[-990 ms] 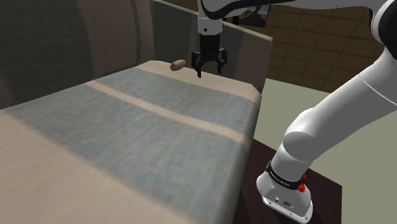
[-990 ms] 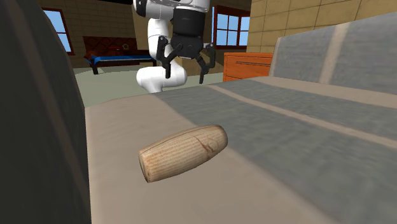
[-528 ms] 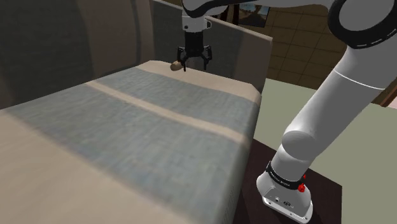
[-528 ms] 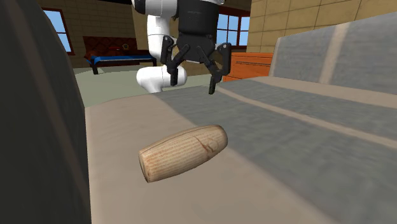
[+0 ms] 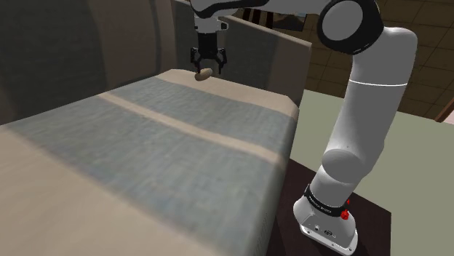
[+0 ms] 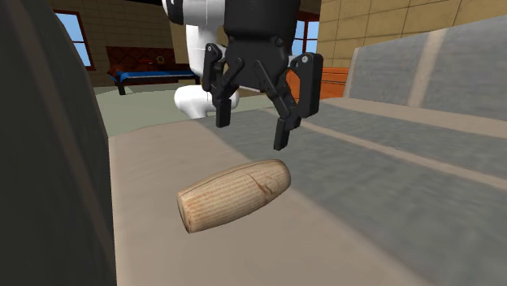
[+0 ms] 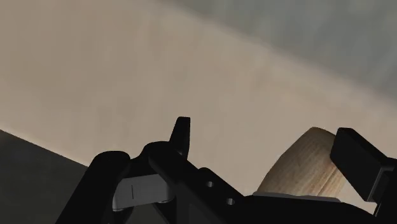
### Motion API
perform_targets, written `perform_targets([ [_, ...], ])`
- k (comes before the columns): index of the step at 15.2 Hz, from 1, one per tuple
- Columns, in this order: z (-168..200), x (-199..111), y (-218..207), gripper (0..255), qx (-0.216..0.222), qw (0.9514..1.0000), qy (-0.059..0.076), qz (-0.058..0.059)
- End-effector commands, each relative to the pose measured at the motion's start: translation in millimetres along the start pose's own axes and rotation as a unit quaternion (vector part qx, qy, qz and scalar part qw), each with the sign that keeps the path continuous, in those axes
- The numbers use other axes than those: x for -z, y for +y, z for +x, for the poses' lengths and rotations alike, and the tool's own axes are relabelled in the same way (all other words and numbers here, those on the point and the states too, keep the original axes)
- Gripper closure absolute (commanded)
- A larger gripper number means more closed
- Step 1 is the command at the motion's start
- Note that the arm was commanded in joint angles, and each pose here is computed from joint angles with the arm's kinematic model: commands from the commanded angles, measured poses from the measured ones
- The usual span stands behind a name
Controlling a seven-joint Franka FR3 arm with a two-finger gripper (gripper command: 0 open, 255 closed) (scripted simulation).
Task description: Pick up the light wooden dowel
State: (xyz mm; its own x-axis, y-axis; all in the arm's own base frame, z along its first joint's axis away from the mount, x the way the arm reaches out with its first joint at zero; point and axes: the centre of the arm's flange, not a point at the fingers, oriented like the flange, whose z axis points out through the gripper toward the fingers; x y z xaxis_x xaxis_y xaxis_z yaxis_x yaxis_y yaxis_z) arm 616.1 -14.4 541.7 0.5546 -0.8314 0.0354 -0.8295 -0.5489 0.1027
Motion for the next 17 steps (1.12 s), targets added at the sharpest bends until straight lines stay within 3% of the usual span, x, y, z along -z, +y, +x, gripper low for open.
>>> perform_targets([
  [1,23,-1,-14,0,-0.035,0.9994,0.002,0.001],
  [5,69,1,-35,0,-0.1,0.995,0.004,0.004],
  [15,68,-39,-39,0,-0.1,0.995,0.004,0.004],
  [16,68,-39,-39,255,-0.1,0.995,0.004,0.004],
  [17,68,-39,-39,255,-0.1,0.995,0.004,0.004],
])
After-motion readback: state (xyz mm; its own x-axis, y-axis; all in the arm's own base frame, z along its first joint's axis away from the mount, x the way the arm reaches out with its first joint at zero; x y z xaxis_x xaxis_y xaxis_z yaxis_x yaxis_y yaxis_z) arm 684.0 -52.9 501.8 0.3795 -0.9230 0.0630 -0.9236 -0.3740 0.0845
